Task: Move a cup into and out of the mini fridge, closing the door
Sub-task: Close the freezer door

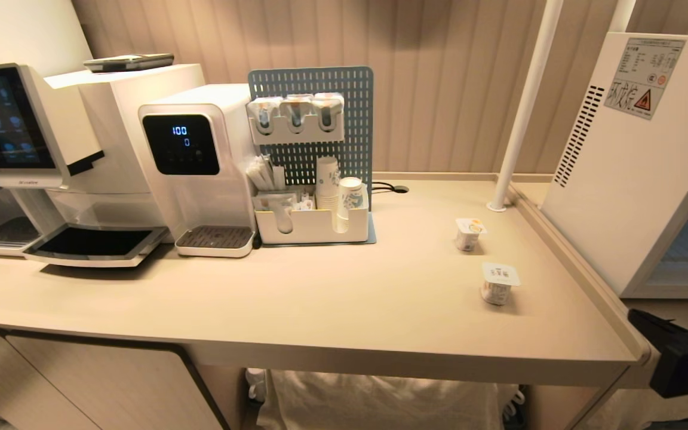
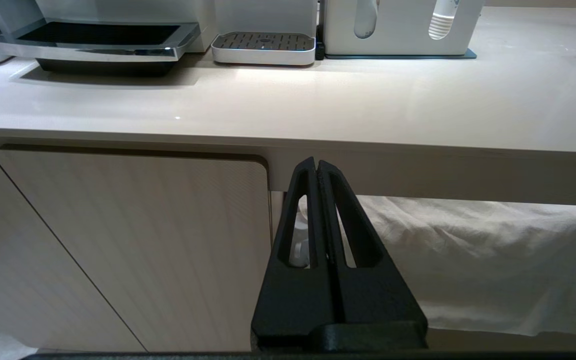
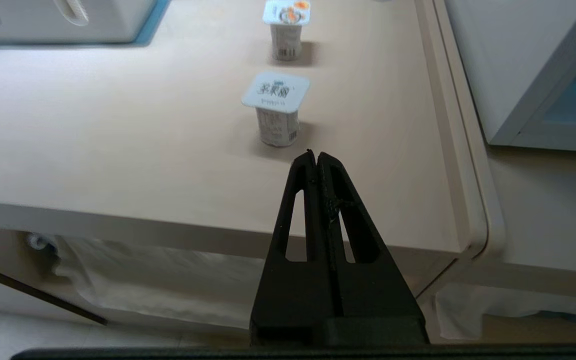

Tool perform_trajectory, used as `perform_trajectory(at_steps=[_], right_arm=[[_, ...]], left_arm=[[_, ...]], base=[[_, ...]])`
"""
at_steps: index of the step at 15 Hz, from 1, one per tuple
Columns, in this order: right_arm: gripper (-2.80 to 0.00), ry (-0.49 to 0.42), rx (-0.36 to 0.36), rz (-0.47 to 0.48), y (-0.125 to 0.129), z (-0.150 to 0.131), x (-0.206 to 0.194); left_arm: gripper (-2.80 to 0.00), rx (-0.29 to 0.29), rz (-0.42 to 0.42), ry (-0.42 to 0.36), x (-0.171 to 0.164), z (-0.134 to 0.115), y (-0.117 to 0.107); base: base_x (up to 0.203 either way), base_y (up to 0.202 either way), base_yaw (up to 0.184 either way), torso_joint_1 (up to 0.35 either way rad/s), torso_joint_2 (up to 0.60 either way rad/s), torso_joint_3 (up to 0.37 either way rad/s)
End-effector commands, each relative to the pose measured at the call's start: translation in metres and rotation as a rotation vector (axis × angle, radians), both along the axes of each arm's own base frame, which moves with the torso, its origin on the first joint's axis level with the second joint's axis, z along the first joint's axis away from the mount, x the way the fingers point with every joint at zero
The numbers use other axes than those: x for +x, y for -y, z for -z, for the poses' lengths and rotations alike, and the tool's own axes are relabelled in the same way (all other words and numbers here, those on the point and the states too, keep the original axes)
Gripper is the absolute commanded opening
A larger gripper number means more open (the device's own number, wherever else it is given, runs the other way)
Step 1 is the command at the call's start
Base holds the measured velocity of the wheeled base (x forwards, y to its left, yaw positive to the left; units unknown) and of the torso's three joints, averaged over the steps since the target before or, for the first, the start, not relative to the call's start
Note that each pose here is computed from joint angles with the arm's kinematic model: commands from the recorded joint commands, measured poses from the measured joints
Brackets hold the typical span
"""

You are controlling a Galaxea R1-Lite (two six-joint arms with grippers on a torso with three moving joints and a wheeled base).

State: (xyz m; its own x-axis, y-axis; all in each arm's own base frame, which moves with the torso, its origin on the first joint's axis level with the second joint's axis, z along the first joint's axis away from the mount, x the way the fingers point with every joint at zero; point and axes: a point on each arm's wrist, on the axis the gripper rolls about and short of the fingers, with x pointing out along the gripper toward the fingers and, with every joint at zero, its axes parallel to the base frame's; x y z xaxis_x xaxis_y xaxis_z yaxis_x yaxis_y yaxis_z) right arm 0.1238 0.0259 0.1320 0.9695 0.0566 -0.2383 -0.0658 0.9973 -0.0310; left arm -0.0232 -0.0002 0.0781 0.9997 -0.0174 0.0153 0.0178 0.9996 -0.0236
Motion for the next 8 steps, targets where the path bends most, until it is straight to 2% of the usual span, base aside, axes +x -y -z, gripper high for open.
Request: perform_trajectory(at_steps=[1, 4, 7, 8], right_arm=[[-2.80, 0.101, 0.051, 0.005, 0.013, -0.031, -0.054], [-2.80, 0.125, 0.107, 0.029, 0.028, -0.049, -0.114], [-2.80, 0.128, 0.131, 0.220, 0.032, -0.043, -0.148], [-2.80, 0.138, 0.137, 0.253, 0.029, -0.039, -0.157]], left_arm=[[-2.80, -0.001, 0.000, 0.002, 0.000, 0.000, 0.000], [-2.80, -0.001, 0.001, 0.002, 0.000, 0.000, 0.000], [-2.80, -0.001, 0.001, 0.002, 0.000, 0.000, 0.000], [-2.80, -0.001, 0.000, 0.002, 0.000, 0.000, 0.000]], base=[[0.000, 0.000, 0.000, 0.000, 0.00, 0.000], [0.000, 0.000, 0.000, 0.000, 0.00, 0.000], [0.000, 0.000, 0.000, 0.000, 0.00, 0.000], [0.000, 0.000, 0.000, 0.000, 0.00, 0.000]])
